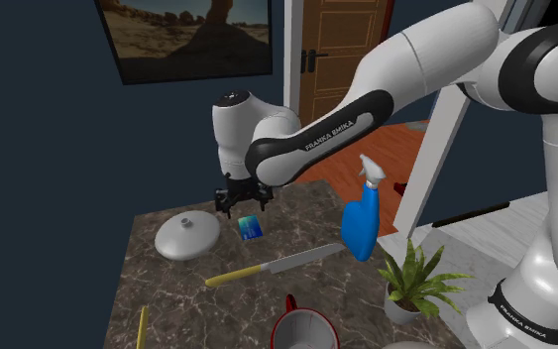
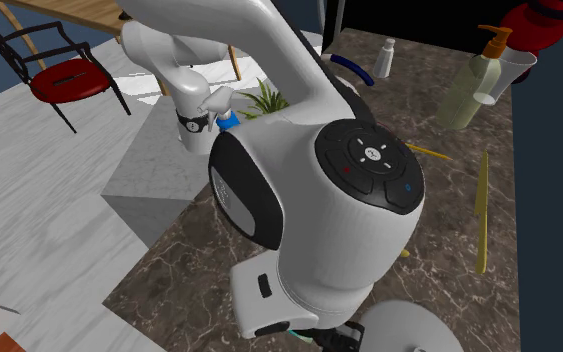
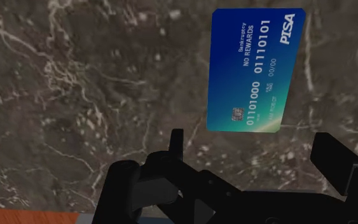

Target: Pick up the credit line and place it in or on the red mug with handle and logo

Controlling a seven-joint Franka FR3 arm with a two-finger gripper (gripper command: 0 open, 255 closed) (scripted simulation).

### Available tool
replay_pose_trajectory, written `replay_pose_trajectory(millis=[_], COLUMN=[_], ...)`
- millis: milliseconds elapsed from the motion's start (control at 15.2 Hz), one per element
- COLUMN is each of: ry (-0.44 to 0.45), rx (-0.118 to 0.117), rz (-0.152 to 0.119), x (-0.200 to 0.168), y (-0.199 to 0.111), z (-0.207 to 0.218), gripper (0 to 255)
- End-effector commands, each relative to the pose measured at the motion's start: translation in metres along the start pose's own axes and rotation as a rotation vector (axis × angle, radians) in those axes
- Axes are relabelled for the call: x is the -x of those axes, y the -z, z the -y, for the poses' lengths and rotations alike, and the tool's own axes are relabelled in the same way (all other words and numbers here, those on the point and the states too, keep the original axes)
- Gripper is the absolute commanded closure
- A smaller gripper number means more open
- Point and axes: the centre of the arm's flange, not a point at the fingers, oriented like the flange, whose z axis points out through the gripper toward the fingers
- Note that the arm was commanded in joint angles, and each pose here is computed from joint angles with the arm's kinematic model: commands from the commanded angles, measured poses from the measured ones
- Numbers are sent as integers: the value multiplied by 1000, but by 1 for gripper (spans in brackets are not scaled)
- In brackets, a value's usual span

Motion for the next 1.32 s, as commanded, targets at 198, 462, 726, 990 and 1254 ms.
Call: replay_pose_trajectory(millis=[198, 462, 726, 990, 1254], ry=[0, 0, 0, 0, 0], rx=[0, 0, 0, 0, 0], rz=[0, 0, 0, 0, 0], x=[0, 0, 0, 0, 0], y=[-9, -9, -9, -9, -4], z=[-1, -1, -1, -1, -1], gripper=[0, 0, 255, 255, 255])
